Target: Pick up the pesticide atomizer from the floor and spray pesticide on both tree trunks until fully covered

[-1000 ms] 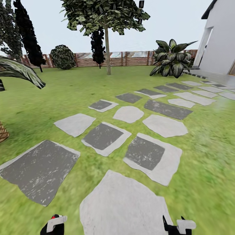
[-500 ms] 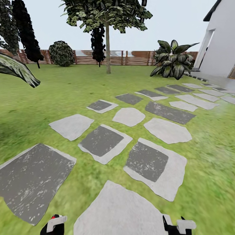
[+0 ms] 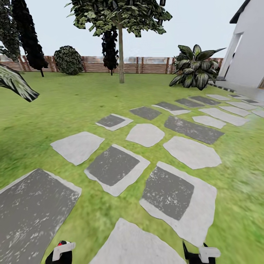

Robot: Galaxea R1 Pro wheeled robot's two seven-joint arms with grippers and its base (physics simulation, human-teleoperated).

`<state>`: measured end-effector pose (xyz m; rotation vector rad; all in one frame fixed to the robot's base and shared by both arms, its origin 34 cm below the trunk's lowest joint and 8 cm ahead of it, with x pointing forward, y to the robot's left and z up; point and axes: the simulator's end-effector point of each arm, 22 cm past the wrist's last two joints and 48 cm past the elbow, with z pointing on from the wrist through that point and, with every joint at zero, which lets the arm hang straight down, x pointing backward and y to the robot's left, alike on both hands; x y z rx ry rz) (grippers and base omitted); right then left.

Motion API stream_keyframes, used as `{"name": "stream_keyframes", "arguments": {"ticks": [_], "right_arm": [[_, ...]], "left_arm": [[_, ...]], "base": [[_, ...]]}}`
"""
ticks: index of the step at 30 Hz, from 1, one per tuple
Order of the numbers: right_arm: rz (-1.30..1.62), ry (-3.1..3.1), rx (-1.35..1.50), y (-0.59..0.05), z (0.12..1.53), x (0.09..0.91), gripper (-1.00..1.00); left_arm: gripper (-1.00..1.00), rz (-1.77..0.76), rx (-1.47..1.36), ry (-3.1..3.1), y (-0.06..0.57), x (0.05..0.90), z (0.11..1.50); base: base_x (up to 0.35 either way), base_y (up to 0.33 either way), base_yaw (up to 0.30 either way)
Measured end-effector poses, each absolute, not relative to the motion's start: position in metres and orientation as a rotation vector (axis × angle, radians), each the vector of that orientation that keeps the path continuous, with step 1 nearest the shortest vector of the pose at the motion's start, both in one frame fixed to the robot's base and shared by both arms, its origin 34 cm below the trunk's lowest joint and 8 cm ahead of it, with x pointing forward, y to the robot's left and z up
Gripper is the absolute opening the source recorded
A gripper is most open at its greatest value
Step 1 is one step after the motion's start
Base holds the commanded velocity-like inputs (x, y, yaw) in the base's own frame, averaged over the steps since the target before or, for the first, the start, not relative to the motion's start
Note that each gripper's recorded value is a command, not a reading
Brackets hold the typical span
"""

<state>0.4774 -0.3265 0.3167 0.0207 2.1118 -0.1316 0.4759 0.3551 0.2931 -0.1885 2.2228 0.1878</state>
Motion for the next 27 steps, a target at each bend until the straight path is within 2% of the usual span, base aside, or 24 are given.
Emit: {"name": "stream_keyframes", "arguments": {"ticks": [27], "right_arm": [[-0.132,2.112,0.021,-0.3265,0.3167,0.4775,1.00]], "left_arm": [[-1.00,0.188,-0.188,2.224,0.3551,0.4756,0.2929]], "base": [[0.338,0.000,0.000]]}}
